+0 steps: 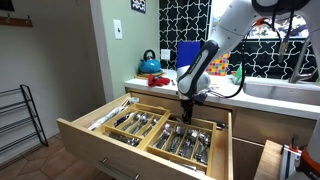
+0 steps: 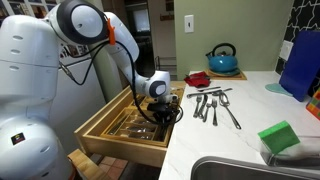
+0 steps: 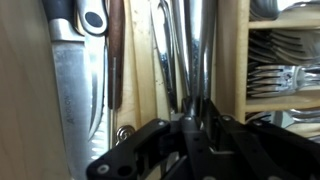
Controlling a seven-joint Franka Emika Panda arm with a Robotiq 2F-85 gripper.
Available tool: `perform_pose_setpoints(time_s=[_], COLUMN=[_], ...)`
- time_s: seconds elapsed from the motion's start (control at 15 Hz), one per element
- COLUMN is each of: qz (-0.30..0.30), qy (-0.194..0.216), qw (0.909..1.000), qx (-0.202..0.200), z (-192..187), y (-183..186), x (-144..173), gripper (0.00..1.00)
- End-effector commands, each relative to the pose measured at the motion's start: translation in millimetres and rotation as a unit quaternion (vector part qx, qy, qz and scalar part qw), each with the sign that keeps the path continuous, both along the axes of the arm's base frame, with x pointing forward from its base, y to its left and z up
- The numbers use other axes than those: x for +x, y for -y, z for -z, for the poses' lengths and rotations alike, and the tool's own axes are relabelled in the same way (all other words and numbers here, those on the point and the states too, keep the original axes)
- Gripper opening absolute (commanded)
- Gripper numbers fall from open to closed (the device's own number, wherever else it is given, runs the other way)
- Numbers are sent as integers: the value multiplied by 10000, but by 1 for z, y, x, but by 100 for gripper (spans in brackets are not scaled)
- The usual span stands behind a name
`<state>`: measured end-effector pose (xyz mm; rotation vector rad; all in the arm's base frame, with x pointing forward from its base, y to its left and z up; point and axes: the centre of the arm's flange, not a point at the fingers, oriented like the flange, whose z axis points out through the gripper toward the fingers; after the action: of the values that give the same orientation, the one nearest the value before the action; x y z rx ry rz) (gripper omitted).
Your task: Pick up the spoon at the edge of the counter top and place it in the front right compartment of the opened drawer
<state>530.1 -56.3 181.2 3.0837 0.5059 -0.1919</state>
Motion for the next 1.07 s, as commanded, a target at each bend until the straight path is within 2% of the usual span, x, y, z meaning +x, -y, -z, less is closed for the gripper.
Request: perform_pose_setpoints(time_s=[0.0,0.27,0.33,0.53,0.8,1.0], qz=[25,-172,-263,-500,-633,-716], qy=[26,172,170,-34,182,232], qw=[9998,9984,9978,9953,9886,9849], qx=[-193,-507,-589,-830,-1353,-1559], z=[4,-18,-23,-36,-58,-71], y=[-7,-21,-27,-44,-63,-73], x=[-6,-11,-14,-22,-40,-49], gripper=[49,78,83,83,83,83])
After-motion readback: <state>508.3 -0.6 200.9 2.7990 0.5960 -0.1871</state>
